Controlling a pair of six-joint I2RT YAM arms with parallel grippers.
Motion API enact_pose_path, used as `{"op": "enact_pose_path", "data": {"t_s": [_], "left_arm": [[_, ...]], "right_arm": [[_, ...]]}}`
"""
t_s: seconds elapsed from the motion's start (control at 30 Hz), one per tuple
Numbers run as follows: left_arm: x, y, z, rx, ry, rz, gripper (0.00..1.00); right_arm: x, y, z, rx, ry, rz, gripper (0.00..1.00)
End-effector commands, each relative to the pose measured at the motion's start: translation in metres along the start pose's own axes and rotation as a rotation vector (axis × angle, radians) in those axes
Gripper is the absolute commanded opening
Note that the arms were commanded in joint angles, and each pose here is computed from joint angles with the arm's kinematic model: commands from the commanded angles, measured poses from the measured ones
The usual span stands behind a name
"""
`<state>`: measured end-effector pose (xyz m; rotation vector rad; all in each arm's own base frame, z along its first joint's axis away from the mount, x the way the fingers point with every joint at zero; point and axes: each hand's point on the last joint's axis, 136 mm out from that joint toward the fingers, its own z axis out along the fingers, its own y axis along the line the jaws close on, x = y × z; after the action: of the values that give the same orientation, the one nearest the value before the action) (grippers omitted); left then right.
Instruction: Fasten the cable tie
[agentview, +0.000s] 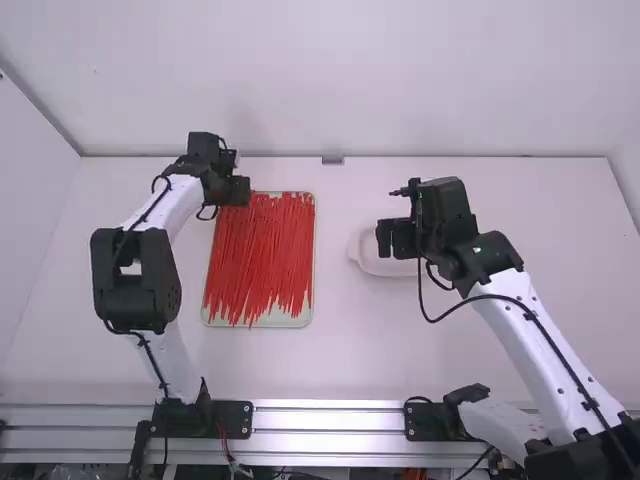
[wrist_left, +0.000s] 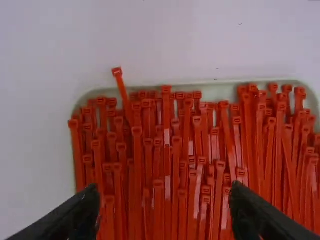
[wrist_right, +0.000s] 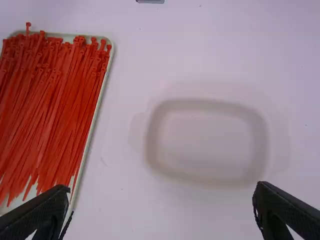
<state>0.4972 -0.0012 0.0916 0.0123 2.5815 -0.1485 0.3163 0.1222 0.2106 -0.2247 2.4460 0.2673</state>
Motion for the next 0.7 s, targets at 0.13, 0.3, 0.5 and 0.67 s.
{"op": "enact_pose_path", "data": {"t_s": [0.13, 0.3, 0.5, 0.67], "left_arm": [[0.025, -0.003, 0.019, 0.022, 0.08, -0.018, 0.61], [0.027, -0.004, 0.024, 0.023, 0.088, -0.016, 0.59], [0.04, -0.004, 0.038, 0.025, 0.127, -0.02, 0.55], [0.05, -0.003, 0.046, 0.024, 0.155, -0.039, 0.54]], "right_arm": [[-0.013, 0.0, -0.008, 0.004, -0.033, 0.002, 0.98], [-0.013, 0.0, -0.008, 0.005, -0.035, 0.004, 0.98], [-0.013, 0.0, -0.008, 0.004, -0.033, 0.004, 0.98], [-0.012, -0.001, -0.008, 0.005, -0.03, 0.008, 0.98]]}}
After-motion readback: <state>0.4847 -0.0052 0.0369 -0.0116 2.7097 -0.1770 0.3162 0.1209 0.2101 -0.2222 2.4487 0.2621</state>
